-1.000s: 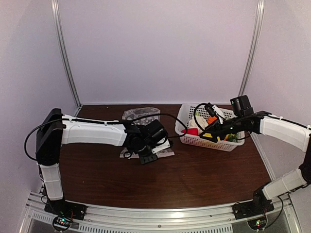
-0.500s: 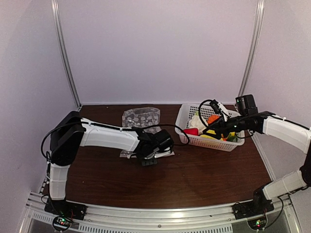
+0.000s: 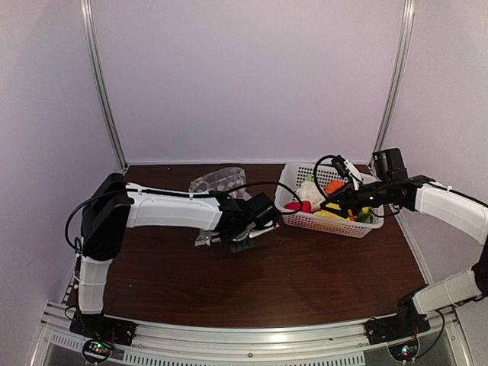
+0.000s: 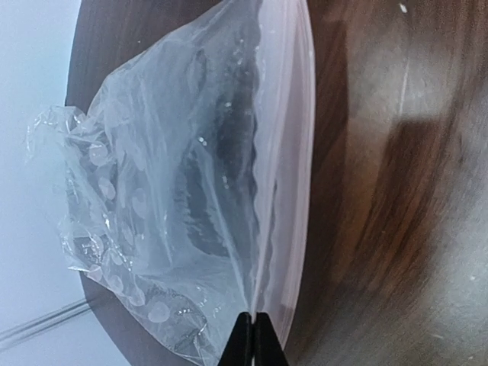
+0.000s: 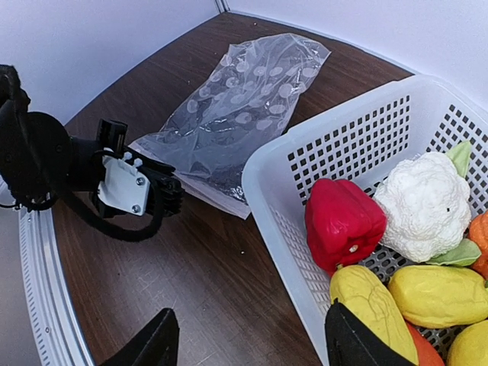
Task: Place the food in the zip-top bag and seal the zipper
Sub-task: Pick up the zipper food storage bag at the center of the board, then pass from the left arm to the right
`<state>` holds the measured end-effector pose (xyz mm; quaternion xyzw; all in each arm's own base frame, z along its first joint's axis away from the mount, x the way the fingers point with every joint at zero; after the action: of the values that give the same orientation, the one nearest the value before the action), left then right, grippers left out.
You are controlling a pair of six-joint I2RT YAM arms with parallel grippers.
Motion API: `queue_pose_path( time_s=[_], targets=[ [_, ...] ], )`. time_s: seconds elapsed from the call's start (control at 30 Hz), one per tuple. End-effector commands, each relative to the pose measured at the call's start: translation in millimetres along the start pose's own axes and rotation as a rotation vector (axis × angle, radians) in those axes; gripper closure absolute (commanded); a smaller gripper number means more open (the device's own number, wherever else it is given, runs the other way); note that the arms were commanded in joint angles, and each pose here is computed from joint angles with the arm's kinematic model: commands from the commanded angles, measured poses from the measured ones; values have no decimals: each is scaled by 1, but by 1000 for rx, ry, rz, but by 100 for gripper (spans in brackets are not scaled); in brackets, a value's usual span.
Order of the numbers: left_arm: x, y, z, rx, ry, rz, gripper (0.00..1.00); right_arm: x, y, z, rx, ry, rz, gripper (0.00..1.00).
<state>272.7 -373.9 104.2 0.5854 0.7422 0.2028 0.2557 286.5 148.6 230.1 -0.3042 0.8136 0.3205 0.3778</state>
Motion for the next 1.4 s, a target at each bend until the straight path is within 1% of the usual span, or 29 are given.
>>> queue_pose_path(
  time_s=[0.0,0.07,0.13,0.3,0.4,0.47,0.57,0.6,0.67,0.7,0.8,0.9,0.97,1.07,1.23,1.3,1.37],
  targets=[
    [-12,42,-42,42,-72,-266,100,-28,-3,-14,84,-47,-15,33],
    [-14,61,-62,46,-102,-387,100,-48,-5,-17,103,-69,4,32],
    [-15,78,-79,48,-133,-496,100,-67,-3,-14,82,-78,30,32],
    [-10,110,-101,144,-215,-782,100,-97,18,22,-14,-26,65,32],
    [-12,118,-108,225,-325,-900,100,-104,31,49,-76,12,122,34],
    [-9,124,-109,227,-356,-949,100,-105,36,65,-102,44,144,35],
    [0,129,-110,200,-353,-999,100,-107,46,82,-152,86,165,34],
    [1,129,-111,209,-370,-1018,100,-109,52,86,-182,88,169,34],
    [2,127,-112,249,-429,-1070,100,-119,65,89,-238,66,174,32],
    [-2,129,-115,274,-484,-1109,100,-125,70,91,-254,50,175,32],
    [-5,129,-119,334,-546,-1181,100,-137,76,100,-264,19,200,32],
    [-5,131,-123,350,-580,-1219,100,-139,74,113,-217,24,215,34],
    [-4,131,-124,348,-587,-1230,100,-137,68,125,-163,39,236,36],
    [-2,131,-127,356,-596,-1236,100,-130,61,141,-130,66,269,38],
    [-1,133,-134,372,-626,-1247,100,-123,54,152,-60,82,275,41],
    [-1,133,-136,384,-646,-1247,100,-122,51,155,-43,85,280,44],
    [-1,133,-138,391,-656,-1248,100,-122,49,158,-37,87,280,49]
  ],
)
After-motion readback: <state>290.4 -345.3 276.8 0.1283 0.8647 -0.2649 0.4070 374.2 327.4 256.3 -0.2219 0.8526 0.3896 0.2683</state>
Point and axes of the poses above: each gripper's point midway between its finger pads, its own z axis out along the fingers, its own y axis along the line the jaws close on, x = y × z, the point moved 6 cm from there along -z, back along the fingers, and after that the axes turned 3 degrees about z, right-handed, at the moved point
